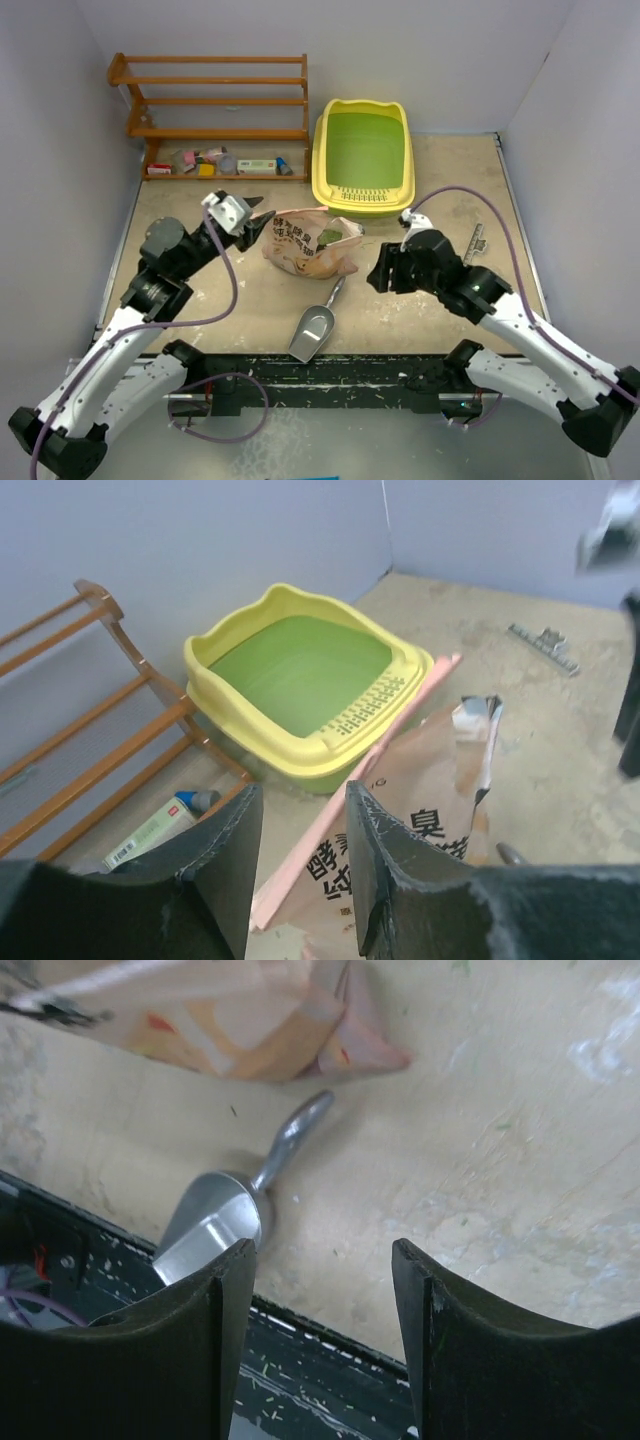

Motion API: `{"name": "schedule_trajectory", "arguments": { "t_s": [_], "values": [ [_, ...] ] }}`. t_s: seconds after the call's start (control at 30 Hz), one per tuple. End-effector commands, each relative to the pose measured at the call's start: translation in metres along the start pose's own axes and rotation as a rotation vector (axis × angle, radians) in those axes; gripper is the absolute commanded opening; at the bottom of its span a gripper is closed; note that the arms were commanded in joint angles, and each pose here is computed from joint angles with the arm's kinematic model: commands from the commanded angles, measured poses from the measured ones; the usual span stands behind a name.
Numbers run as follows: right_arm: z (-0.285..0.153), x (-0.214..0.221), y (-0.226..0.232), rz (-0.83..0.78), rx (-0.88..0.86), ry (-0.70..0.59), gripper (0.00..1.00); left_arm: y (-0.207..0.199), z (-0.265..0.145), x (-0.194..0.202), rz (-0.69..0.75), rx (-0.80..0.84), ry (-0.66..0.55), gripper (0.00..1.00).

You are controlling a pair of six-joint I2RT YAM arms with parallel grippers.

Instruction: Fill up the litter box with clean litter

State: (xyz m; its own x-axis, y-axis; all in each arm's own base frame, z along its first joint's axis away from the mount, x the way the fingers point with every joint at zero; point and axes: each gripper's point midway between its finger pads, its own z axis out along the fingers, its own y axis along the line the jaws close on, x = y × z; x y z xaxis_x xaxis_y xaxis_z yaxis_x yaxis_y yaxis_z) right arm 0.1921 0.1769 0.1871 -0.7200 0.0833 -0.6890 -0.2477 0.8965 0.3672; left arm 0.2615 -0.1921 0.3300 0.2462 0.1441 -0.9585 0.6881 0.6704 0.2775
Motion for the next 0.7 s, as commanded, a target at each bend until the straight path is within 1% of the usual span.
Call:
{"name": "schedule_trajectory", "arguments": {
  "t_s": [0.0,0.1,0.23,0.43,0.5,0.67],
  "values": [
    [0.028,0.024,0.019,0.073,-0.107,0.085,0.60,0.005,-0.030,-0.033,-0.214,-0.082,0.035,0.42],
    [0.048,0.035,0.021,0.092,-0.112,0.117,0.60,0.006,-0.051,-0.045,-0.300,-0.130,0.031,0.39],
    [0.079,0.043,0.030,0.140,-0.159,0.126,0.60,-0.007,-0.072,-0.048,-0.385,-0.118,0.035,0.38],
    [0.118,0.065,0.041,0.227,-0.231,0.176,0.60,-0.021,-0.080,-0.022,-0.481,-0.108,0.131,0.37],
    [0.128,0.068,0.043,0.257,-0.252,0.169,0.60,-0.025,-0.080,-0.015,-0.495,-0.099,0.148,0.35],
    [0.142,0.068,0.053,0.308,-0.345,0.111,0.60,-0.026,-0.083,-0.010,-0.509,-0.109,0.145,0.34]
  ]
}}
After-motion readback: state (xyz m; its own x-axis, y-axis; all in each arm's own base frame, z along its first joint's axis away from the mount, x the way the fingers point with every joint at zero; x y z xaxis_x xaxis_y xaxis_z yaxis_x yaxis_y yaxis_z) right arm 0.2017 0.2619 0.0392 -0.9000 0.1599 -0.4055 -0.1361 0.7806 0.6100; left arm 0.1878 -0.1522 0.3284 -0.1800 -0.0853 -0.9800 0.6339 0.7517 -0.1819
